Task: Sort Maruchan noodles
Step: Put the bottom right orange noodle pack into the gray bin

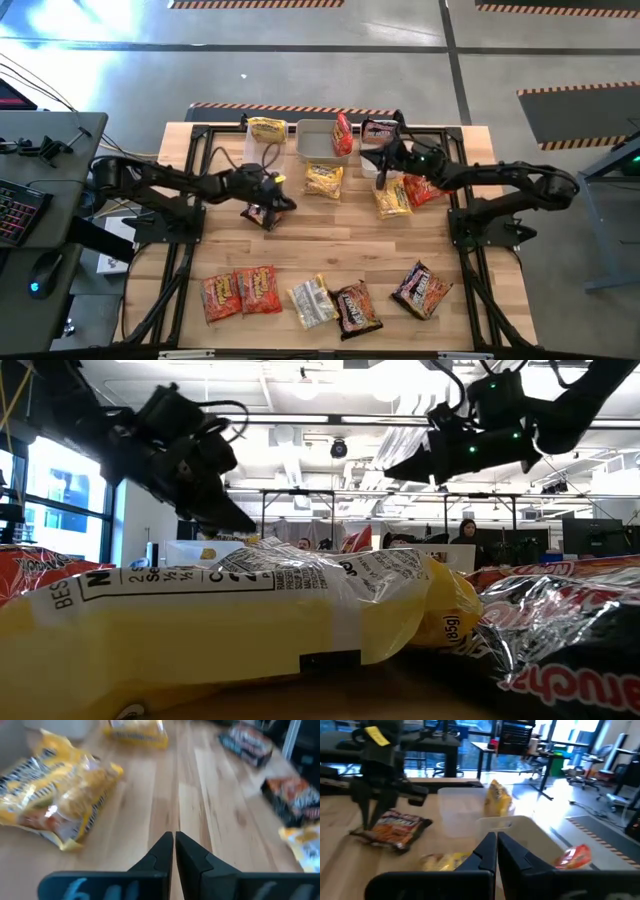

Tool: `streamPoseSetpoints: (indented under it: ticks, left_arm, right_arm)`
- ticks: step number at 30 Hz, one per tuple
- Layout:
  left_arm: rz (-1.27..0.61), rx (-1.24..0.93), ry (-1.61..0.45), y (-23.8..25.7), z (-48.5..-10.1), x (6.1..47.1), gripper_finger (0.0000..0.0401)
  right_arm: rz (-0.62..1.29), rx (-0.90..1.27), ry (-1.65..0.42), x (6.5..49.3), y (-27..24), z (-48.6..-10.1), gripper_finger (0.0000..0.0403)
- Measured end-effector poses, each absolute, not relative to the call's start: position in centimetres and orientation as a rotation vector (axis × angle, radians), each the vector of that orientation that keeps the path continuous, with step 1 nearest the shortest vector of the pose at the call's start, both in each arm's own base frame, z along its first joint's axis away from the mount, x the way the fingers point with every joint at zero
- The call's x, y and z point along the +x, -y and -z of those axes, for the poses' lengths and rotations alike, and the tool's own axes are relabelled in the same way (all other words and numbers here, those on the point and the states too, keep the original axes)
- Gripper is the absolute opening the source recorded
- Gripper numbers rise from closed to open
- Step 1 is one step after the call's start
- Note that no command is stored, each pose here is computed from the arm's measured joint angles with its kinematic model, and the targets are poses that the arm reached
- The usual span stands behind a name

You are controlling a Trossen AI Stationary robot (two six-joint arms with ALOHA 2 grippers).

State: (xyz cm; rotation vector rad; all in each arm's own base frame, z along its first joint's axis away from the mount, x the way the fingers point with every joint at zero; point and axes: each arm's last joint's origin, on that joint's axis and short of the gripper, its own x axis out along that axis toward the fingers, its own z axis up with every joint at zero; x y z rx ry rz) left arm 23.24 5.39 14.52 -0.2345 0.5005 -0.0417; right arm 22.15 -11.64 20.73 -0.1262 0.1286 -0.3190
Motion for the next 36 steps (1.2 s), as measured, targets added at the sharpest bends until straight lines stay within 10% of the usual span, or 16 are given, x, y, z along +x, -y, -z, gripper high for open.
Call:
streamPoseSetpoints:
  ticks: [16,36]
  left_arm:
    - [0.393,-0.517,-1.016,0.1,-14.7,23.1,0.0098]
    - [0.42,-0.71,-1.182,3.6,-12.2,24.0,0.0218]
  right_arm:
    - [0.193,-0.158,-0.164,23.3,8.9,-20.3,0.0]
    - [0.173,-0.156,-0.177,23.5,8.4,-20.1,0.0]
